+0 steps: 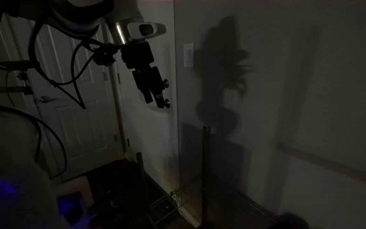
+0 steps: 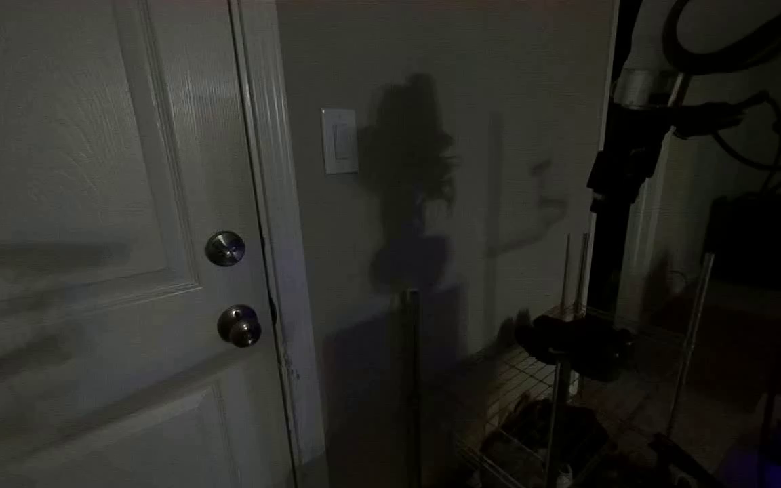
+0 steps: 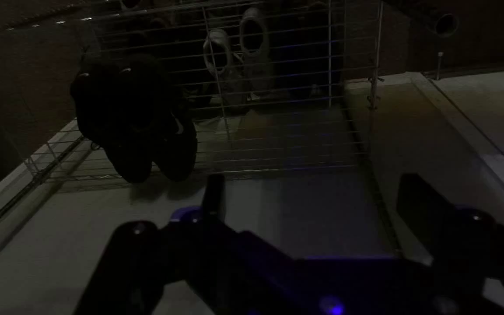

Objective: Switch on the light on the table

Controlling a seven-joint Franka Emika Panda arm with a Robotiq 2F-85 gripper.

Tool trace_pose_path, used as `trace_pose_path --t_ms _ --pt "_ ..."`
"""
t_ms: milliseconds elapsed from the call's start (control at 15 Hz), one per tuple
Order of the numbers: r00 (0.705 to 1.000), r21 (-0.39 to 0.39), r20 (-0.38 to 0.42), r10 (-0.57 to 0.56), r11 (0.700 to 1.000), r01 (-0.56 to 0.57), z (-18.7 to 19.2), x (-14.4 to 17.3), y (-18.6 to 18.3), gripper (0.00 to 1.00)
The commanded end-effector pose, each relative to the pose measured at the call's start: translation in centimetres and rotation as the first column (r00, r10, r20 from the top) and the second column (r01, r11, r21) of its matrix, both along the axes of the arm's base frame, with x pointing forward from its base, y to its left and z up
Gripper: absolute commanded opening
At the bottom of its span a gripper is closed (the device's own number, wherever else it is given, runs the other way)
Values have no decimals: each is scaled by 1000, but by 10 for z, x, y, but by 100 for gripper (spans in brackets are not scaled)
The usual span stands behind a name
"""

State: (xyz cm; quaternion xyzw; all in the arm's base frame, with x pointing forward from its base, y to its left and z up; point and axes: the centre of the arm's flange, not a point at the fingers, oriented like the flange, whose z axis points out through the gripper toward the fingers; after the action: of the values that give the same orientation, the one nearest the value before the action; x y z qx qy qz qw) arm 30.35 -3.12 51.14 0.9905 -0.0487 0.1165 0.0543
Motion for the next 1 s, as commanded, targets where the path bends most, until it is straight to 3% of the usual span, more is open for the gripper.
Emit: trace_pose_path --t_ms 0,533,600,733,933 --pt "1000 0 0 0 1000 0 0 0 0 100" --pt "1000 0 0 0 1000 0 0 0 0 100" --pt "1000 0 0 0 1000 0 0 0 0 75" --pt "1000 0 3 9 1000 -9 -1 1 6 70" --pt "998 1 23 54 999 -55 0 8 25 49"
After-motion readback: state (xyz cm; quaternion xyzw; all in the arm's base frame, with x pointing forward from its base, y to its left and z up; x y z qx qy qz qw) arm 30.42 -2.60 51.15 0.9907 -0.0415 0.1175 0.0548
